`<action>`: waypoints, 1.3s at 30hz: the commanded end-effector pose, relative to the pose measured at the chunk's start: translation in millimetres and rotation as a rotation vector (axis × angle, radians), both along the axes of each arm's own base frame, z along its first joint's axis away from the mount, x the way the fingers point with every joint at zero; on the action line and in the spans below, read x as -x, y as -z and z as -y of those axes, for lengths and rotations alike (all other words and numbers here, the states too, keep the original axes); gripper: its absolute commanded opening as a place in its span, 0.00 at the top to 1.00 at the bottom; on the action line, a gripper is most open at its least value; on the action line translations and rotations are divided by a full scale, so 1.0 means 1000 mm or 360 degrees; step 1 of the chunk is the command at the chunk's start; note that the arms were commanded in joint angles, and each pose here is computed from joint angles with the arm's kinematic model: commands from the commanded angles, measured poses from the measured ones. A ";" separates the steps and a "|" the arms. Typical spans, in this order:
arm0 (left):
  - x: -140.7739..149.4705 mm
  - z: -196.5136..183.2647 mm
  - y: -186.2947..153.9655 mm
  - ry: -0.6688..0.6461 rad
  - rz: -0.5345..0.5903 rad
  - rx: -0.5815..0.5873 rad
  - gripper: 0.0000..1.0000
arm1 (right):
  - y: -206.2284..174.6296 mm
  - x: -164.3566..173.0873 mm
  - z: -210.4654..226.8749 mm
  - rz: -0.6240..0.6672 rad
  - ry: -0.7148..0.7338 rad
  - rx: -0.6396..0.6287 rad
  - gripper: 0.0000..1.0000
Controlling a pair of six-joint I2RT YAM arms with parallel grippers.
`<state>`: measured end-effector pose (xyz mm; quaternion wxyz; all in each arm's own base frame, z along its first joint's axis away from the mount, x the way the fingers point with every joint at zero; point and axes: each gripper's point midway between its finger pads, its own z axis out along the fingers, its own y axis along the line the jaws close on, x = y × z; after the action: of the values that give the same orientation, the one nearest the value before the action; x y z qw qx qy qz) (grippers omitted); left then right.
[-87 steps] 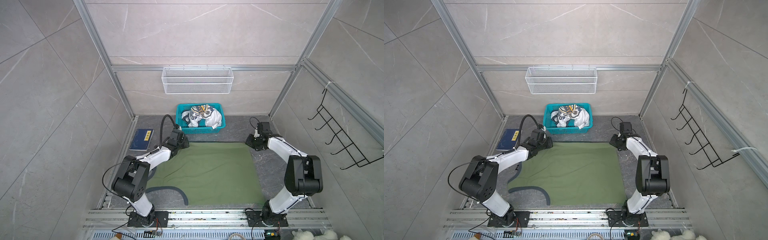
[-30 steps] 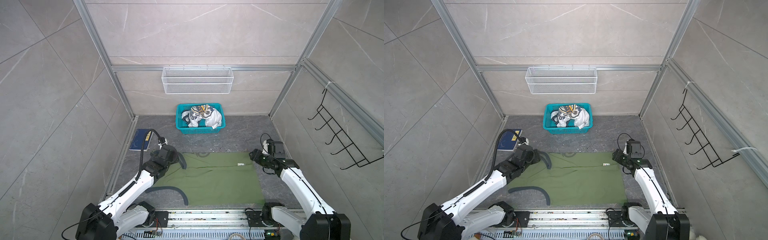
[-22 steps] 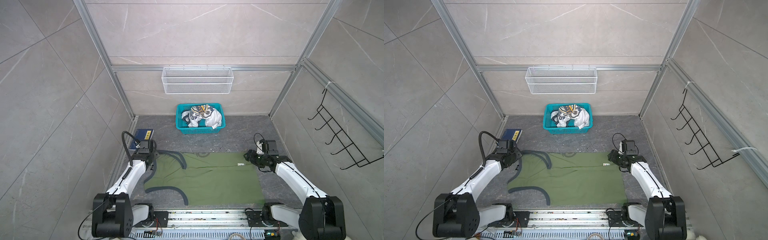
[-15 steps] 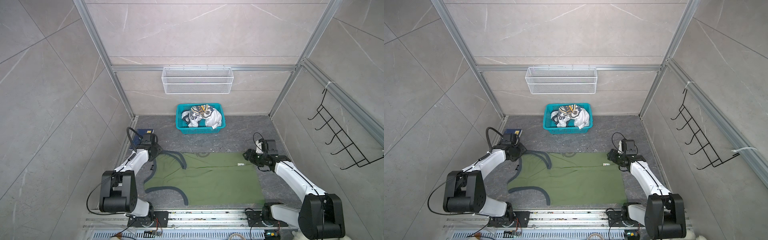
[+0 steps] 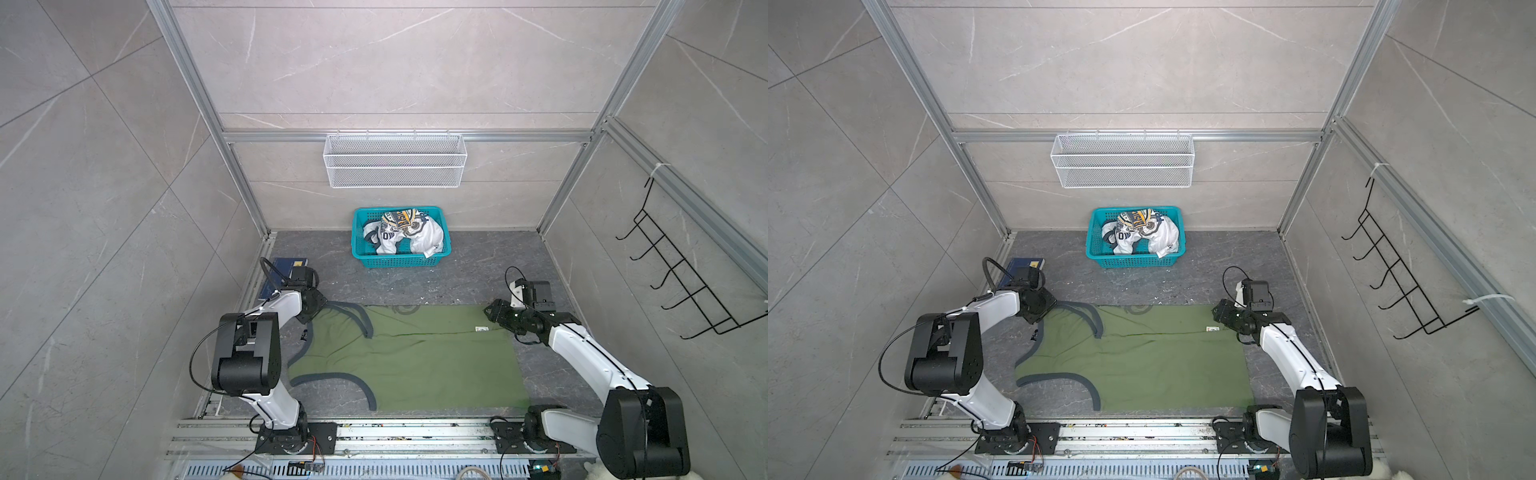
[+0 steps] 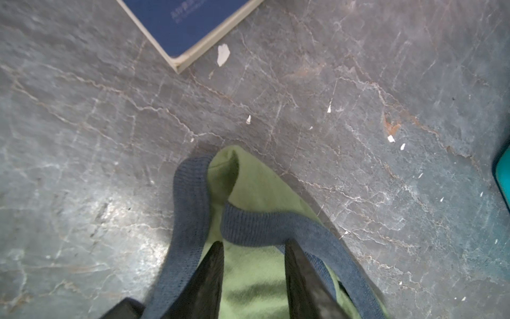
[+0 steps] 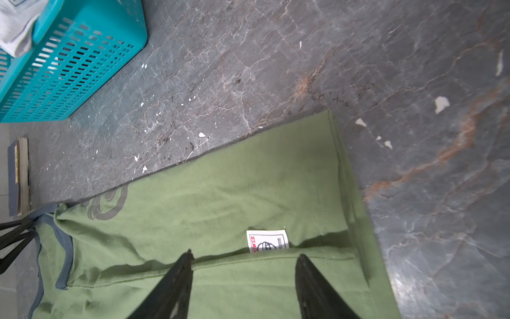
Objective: Fold and stack tank tops
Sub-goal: Smooth out the tank top at the center of the table.
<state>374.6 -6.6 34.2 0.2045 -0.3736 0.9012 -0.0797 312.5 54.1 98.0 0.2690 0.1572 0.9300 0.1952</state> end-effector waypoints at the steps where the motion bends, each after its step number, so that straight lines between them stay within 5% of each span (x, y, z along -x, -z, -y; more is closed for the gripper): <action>1: -0.016 -0.008 -0.011 -0.0018 0.0077 -0.0052 0.65 | 0.006 0.003 -0.006 -0.0011 -0.0058 -0.0015 0.40; 14: -0.030 -0.013 -0.011 0.0055 0.0114 -0.0125 0.67 | 0.006 0.003 -0.013 -0.0022 -0.0110 -0.0066 0.40; 31: -0.030 -0.012 -0.033 0.0077 0.0185 -0.0132 1.00 | 0.002 0.001 -0.011 -0.0013 -0.0098 -0.0046 0.40; 39: -0.012 -0.009 -0.055 0.0089 0.0272 -0.0109 1.00 | 0.003 0.001 -0.011 -0.0015 -0.0093 -0.0045 0.40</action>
<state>393.4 1.1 74.4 0.2739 -0.3382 0.8967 -0.0813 310.5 62.8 93.7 0.2545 0.1470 0.9309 0.2169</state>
